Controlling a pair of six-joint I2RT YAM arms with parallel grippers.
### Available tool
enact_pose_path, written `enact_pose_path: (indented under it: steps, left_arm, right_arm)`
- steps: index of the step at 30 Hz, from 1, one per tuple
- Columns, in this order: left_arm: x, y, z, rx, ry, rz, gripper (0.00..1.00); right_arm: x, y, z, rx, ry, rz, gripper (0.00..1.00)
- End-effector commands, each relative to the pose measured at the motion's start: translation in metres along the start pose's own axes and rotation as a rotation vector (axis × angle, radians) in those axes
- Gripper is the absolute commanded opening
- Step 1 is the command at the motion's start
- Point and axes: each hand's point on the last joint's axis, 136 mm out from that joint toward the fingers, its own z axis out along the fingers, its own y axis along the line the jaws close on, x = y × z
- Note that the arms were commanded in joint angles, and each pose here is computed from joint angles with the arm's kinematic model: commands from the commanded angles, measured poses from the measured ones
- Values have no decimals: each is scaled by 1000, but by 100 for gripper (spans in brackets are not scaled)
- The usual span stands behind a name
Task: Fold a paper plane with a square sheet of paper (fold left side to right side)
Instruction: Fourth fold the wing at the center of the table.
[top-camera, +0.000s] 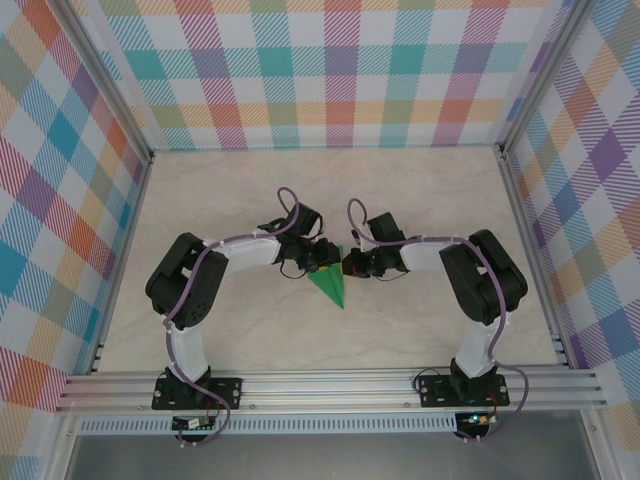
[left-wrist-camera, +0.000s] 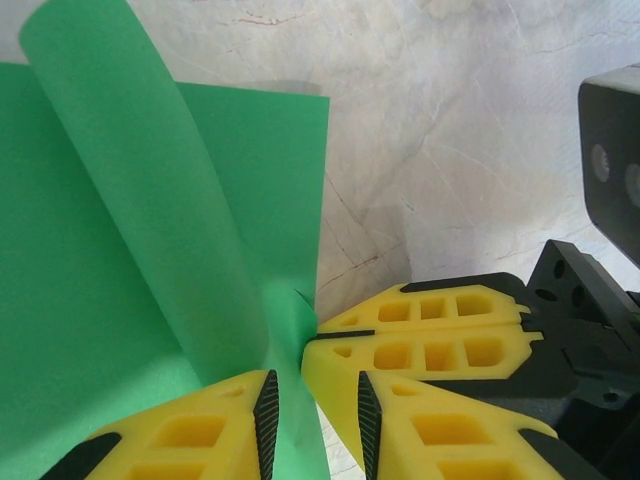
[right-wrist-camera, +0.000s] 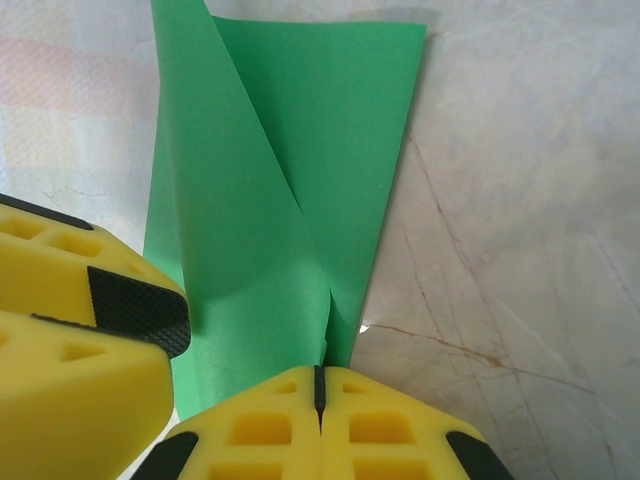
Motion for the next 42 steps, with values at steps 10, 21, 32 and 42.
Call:
enact_pose_path:
  steps: [10, 21, 32, 42]
  left_arm:
    - [5, 15, 4, -69, 9, 17, 29]
    - [10, 32, 8, -126, 16, 14, 28]
    - [12, 37, -1, -159, 10, 29, 28]
    - [3, 3, -34, -68, -50, 76, 28]
  right_arm:
    - [31, -25, 8, 105, 102, 33, 4]
    - [31, -26, 8, 114, 108, 31, 4]
    - [32, -27, 10, 118, 111, 27, 4]
    - [30, -25, 11, 112, 113, 25, 4]
